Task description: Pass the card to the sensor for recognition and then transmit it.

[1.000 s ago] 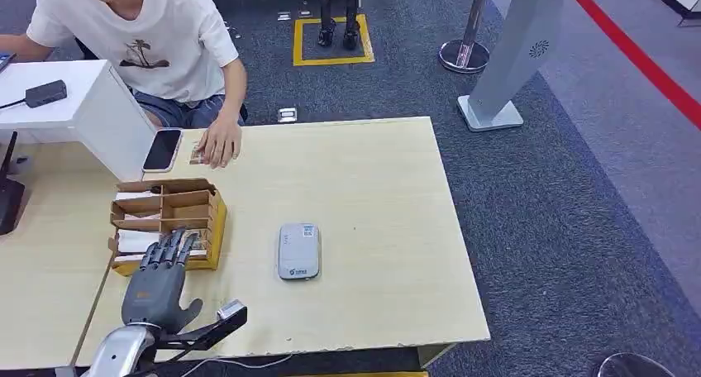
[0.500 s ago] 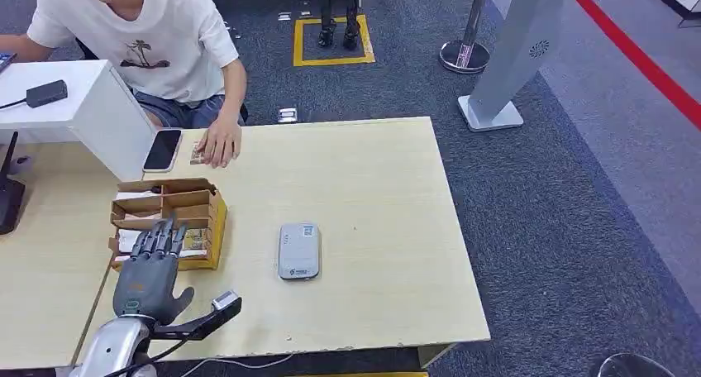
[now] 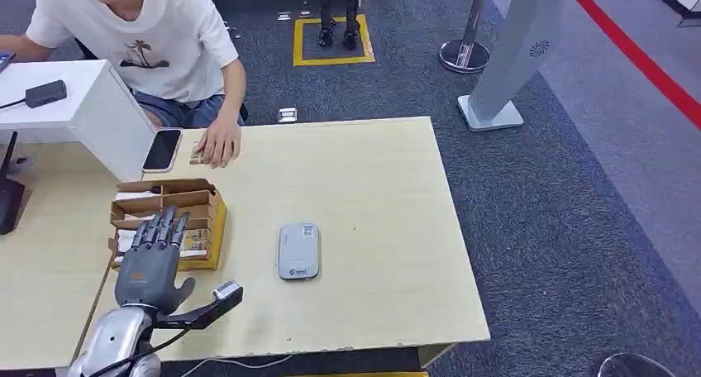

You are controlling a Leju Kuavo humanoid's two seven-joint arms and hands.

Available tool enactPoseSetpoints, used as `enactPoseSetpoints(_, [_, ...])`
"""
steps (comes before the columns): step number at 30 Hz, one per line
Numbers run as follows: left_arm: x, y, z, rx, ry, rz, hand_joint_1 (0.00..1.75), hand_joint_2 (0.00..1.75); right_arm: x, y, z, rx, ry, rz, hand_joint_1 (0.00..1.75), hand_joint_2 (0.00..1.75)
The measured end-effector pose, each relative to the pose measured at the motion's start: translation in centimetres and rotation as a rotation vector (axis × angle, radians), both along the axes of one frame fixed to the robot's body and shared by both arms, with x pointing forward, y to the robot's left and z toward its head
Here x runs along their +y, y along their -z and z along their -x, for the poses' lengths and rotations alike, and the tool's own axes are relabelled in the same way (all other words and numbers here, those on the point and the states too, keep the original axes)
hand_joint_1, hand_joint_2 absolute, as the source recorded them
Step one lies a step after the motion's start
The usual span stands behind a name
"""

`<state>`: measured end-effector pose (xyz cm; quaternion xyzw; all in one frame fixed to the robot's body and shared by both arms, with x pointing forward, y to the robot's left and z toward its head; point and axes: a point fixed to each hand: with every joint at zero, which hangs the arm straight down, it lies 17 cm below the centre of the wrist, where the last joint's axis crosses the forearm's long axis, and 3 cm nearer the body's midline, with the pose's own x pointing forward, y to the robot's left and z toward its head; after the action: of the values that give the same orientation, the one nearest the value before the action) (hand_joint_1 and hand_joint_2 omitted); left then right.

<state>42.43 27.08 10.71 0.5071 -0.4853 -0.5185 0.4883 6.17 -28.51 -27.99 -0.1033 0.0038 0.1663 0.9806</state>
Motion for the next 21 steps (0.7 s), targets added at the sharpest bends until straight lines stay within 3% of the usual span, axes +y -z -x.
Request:
enactPoseSetpoints(13, [-0.8,1.0,-0.8,0.025,0.002,0.020,0.00,1.75,0.0,0.0,-0.1,-0.004,-0.006,0.000,0.00,0.00])
enactPoseSetpoints(21, [0.5,2.3,0.1,0.056,-0.062,0.009,0.00,1.75,0.0,0.0,0.0,-0.001,0.000,0.001,0.00,0.00])
